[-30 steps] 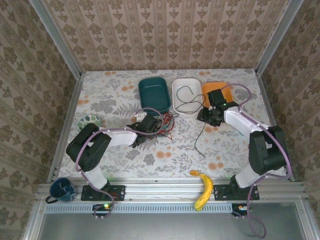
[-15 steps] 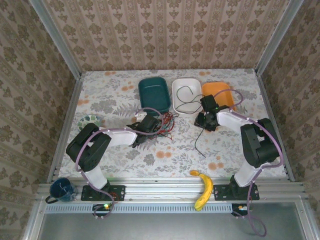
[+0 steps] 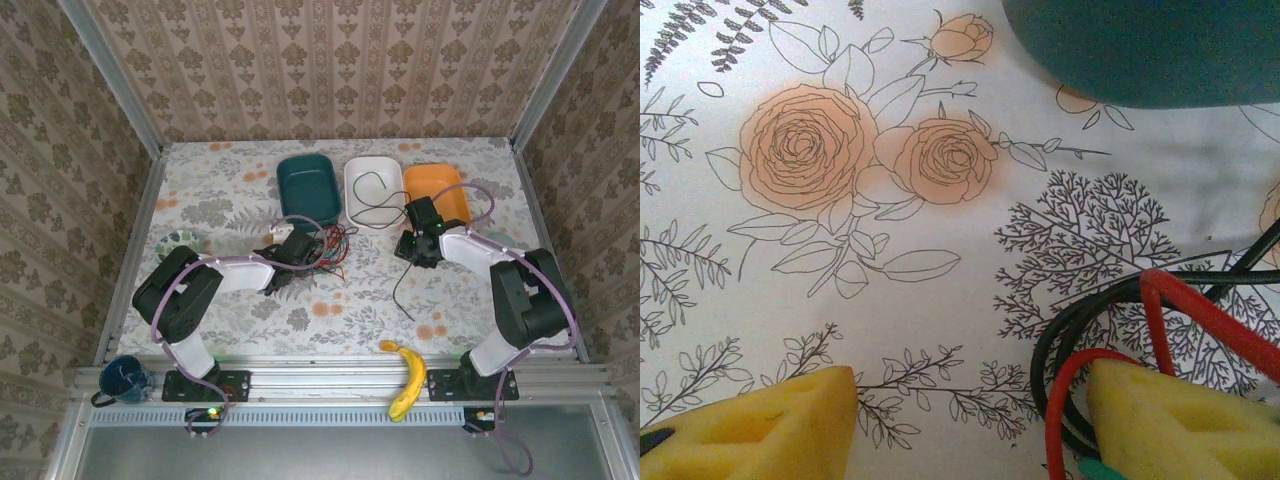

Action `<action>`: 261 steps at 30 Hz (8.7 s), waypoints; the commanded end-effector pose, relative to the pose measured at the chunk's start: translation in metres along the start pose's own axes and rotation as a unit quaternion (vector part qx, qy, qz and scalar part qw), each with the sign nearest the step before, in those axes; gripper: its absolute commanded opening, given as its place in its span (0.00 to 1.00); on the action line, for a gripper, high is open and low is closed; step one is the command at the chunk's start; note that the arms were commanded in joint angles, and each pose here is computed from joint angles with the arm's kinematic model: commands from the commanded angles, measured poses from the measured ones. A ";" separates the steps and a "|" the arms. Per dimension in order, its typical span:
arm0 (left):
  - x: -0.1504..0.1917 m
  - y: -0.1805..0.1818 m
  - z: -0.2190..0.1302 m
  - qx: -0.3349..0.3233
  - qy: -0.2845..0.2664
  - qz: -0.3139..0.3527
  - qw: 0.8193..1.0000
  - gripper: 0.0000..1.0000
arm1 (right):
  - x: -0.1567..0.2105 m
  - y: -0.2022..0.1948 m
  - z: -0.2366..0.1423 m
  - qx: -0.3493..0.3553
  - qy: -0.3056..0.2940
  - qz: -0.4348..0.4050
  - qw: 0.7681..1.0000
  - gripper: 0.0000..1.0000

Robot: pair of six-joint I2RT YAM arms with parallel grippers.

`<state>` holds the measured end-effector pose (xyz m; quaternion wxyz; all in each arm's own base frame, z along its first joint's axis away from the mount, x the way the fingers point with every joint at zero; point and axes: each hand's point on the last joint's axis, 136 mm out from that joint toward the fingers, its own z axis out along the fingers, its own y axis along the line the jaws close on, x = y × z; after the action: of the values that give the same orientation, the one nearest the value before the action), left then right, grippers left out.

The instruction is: Untangle the cables

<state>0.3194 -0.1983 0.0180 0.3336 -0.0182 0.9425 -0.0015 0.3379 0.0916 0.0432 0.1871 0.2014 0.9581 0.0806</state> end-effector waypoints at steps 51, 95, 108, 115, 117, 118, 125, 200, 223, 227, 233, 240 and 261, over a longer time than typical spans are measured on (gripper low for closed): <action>0.073 0.062 0.004 -0.096 0.118 0.093 0.984 0.63 | -0.152 0.124 -0.013 -0.092 -0.079 -0.061 0.991 0.00; 0.059 0.047 -0.004 -0.066 0.090 0.102 0.989 0.63 | -0.204 0.138 0.004 -0.079 -0.146 -0.017 0.986 0.45; 0.050 0.032 -0.009 -0.014 0.057 0.095 0.994 0.62 | -0.149 0.134 -0.074 -0.149 -0.166 -0.086 0.971 0.49; 0.049 0.022 -0.009 0.013 0.049 0.103 0.993 0.62 | -0.001 0.178 -0.059 -0.268 0.012 -0.234 0.935 0.47; 0.048 0.021 -0.009 0.016 0.047 0.104 0.993 0.62 | 0.023 0.181 -0.053 -0.276 0.033 -0.237 0.931 0.46; 0.048 0.020 -0.009 0.017 0.047 0.106 0.993 0.62 | 0.030 0.184 -0.049 -0.280 0.039 -0.231 0.931 0.46; 0.048 0.017 -0.012 0.019 0.043 0.113 0.992 0.62 | 0.027 0.192 -0.030 -0.286 0.034 -0.163 0.944 0.46; 0.074 0.028 -0.002 -0.013 0.089 0.136 0.987 0.64 | -0.209 0.131 -0.129 -0.190 -0.295 -0.045 0.936 0.00; 0.069 0.023 -0.004 -0.009 0.080 0.142 0.987 0.65 | -0.157 0.122 -0.006 -0.089 -0.100 -0.054 0.990 0.45; 0.068 0.023 -0.004 -0.007 0.075 0.140 0.987 0.65 | -0.170 0.112 -0.032 -0.064 -0.142 -0.054 0.986 0.52; 0.065 0.018 -0.004 0.002 0.071 0.141 0.987 0.65 | -0.167 0.087 -0.064 -0.029 -0.180 -0.051 0.982 0.53; 0.064 0.013 -0.003 0.013 0.068 0.143 0.987 0.65 | -0.062 0.133 -0.069 -0.188 -0.065 -0.168 0.966 0.51; 0.064 0.011 -0.003 0.014 0.063 0.148 0.987 0.65 | 0.053 0.180 -0.015 -0.263 0.099 -0.222 0.934 0.27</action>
<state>0.3027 -0.2048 0.0191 0.3491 0.0705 0.9344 -0.0015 0.3468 0.2670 0.0800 0.1594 -0.0833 0.9406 0.2878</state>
